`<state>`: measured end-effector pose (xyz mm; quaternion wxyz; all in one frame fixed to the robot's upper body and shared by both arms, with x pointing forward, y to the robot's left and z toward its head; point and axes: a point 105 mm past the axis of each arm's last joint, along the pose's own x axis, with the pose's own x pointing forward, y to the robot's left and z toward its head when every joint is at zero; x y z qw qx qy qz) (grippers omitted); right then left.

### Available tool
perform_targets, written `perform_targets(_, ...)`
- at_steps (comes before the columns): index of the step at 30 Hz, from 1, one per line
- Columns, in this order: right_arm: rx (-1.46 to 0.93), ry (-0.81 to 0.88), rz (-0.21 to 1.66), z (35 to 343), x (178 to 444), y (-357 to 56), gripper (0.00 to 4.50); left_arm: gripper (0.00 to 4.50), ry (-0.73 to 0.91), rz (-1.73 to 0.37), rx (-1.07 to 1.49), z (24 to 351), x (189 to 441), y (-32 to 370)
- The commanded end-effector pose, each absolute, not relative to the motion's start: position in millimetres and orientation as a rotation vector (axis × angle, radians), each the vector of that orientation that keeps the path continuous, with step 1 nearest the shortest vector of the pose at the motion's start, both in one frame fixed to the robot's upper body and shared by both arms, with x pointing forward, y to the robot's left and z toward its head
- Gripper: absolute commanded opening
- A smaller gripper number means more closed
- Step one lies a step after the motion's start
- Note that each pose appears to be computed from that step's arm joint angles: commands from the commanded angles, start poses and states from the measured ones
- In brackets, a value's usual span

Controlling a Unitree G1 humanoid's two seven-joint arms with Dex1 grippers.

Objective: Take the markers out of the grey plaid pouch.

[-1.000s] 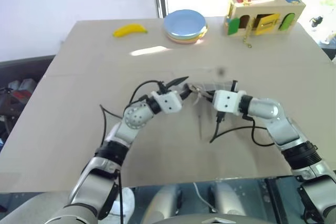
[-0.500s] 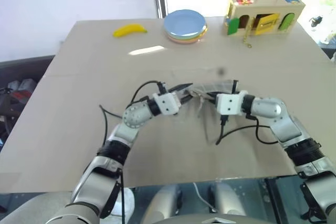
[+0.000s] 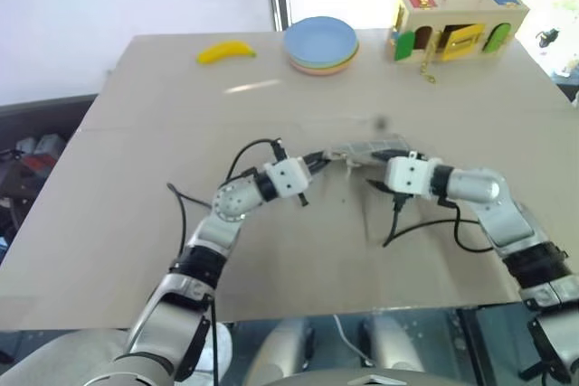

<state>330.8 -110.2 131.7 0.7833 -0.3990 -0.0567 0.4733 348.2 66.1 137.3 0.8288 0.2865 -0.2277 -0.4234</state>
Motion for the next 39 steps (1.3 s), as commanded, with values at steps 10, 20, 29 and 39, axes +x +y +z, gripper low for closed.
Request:
perform_targets(10,-0.499,-0.319,0.845,168,326,-85,4.02,0.0,-0.468,-0.83,0.466,149,349,48)
perform_targets(20,-0.469,-0.327,0.802,169,331,-92,0.73,0.0,-0.456,-0.816,0.442,151,352,47)
perform_targets(29,-0.405,-0.34,0.764,182,329,-111,0.07,0.0,-0.449,-0.795,0.433,151,354,52)
perform_targets(39,0.09,-0.171,0.585,187,342,-179,0.07,0.0,-0.418,-0.748,0.426,146,358,70)
